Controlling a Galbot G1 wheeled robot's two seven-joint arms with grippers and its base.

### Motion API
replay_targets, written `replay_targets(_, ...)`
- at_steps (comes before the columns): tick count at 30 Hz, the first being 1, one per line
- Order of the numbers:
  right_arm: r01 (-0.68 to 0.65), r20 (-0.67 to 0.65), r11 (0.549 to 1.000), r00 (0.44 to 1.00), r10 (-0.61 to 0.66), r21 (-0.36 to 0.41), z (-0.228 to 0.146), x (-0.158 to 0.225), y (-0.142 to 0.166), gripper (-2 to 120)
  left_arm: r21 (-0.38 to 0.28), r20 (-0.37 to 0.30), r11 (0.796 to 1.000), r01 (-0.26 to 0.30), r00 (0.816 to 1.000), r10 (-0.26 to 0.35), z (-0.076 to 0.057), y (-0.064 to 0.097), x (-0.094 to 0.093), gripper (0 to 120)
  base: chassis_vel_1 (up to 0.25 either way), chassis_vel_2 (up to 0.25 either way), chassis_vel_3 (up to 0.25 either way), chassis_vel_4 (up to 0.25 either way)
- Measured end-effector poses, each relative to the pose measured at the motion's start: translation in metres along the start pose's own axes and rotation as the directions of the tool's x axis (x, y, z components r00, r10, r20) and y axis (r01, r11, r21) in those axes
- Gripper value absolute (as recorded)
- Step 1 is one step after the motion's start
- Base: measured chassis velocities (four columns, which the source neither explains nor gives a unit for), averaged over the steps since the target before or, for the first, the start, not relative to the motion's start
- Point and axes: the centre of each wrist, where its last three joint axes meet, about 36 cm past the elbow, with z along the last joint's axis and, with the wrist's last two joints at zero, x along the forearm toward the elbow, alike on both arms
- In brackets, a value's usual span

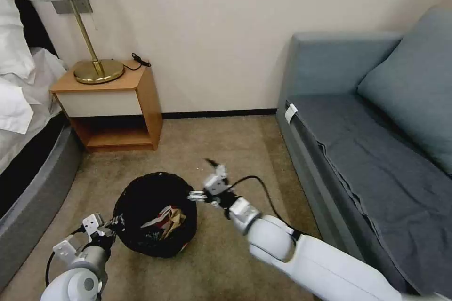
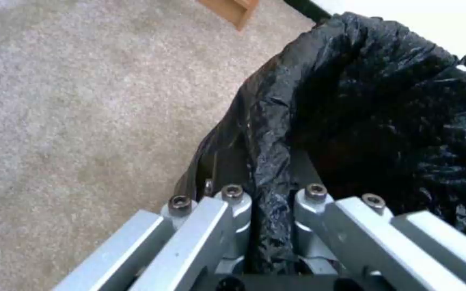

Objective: Pick up the trash bin, then pick up the garbage on the floor and place it into the trash bin.

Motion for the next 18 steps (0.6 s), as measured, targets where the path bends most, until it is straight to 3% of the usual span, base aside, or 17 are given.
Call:
replay_targets(5, -0.109, 0.002, 0.994, 0.994, 0.109, 0.003, 0.003, 0.017, -0.014, 100, -0.013, 0.006, 1.0, 0.005, 1.0, -0.005, 0.005, 0.005, -0.005, 4, 0.0, 0.0, 0.0, 0.0)
replay_targets(12, -0.194, -0.019, 0.98, 0.981, 0.193, -0.032, 0.002, 0.044, -0.023, 100, -0.037, 0.018, 0.999, -0.002, 1.0, 0.002, 0.01, 0.01, -0.004, 27, 0.0, 0.0, 0.0, 0.0)
replay_targets(16, -0.241, -0.05, 0.969, 0.97, 0.238, -0.05, 0.006, 0.068, -0.024, 100, -0.09, 0.073, 0.996, -0.018, 0.997, 0.024, 0.012, 0.014, -0.001, 46, 0.0, 0.0, 0.0, 0.0)
replay_targets(18, -0.257, -0.056, 0.965, 0.966, 0.254, -0.055, 0.007, 0.073, -0.024, 100, -0.109, 0.092, 0.994, -0.028, 0.995, 0.038, 0.012, 0.014, 0.002, 49, 0.0, 0.0, 0.0, 0.0)
